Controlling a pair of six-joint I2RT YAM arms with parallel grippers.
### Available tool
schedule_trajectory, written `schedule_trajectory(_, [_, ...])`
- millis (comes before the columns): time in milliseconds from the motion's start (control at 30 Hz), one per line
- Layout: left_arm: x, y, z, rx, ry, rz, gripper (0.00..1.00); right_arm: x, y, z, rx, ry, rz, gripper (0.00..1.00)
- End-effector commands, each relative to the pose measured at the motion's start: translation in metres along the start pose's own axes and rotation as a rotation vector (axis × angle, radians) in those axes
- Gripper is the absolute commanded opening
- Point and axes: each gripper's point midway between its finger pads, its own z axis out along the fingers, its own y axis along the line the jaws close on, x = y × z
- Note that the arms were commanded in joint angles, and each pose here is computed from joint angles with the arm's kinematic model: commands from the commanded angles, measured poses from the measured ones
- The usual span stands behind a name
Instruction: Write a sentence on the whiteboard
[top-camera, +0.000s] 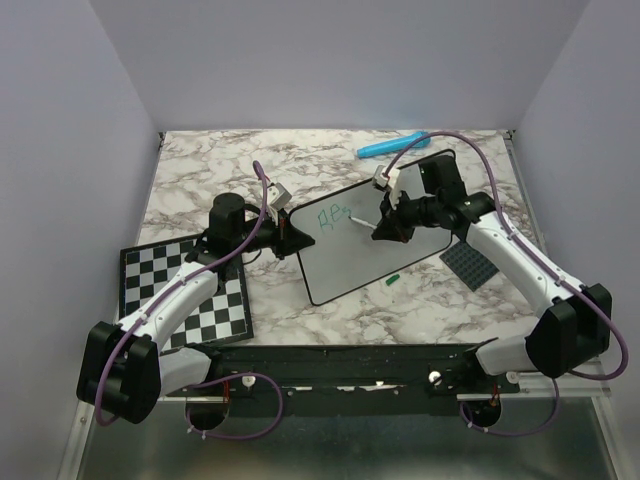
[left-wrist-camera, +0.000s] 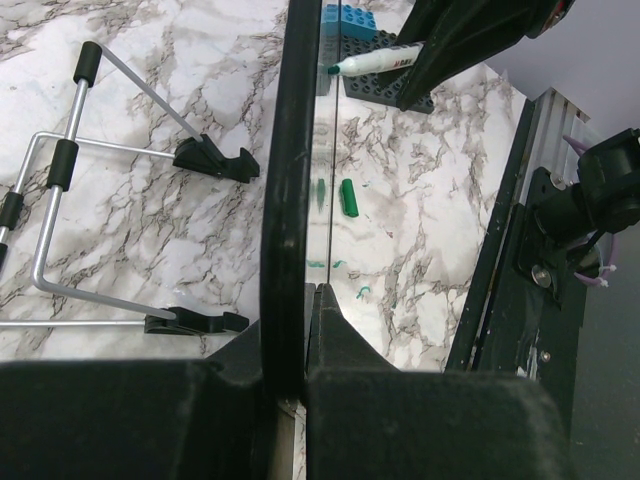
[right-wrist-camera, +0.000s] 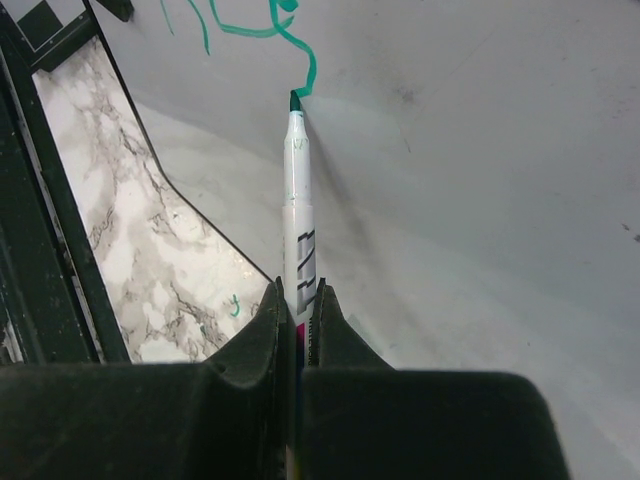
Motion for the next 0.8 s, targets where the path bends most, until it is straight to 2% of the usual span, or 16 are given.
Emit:
schedule_trajectory(0, [0.048, 0.029, -0.004, -0.131, 0.146, 0.0, 0.0, -0.005, 0.002, 0.008, -0.021, 0.011, -0.009, 0.0])
schedule_trajectory(467, [0.048, 0.029, -0.004, -0.129, 0.147, 0.0, 0.0, -0.022, 0.002, -0.021, 0.017, -0.065, -0.022, 0.0])
schedule_trajectory(767, [0.048, 0.028, -0.004, -0.126, 0.147, 0.001, 0.0, -0.021, -0.008, -0.016, 0.024, -0.05, -0.009, 0.0])
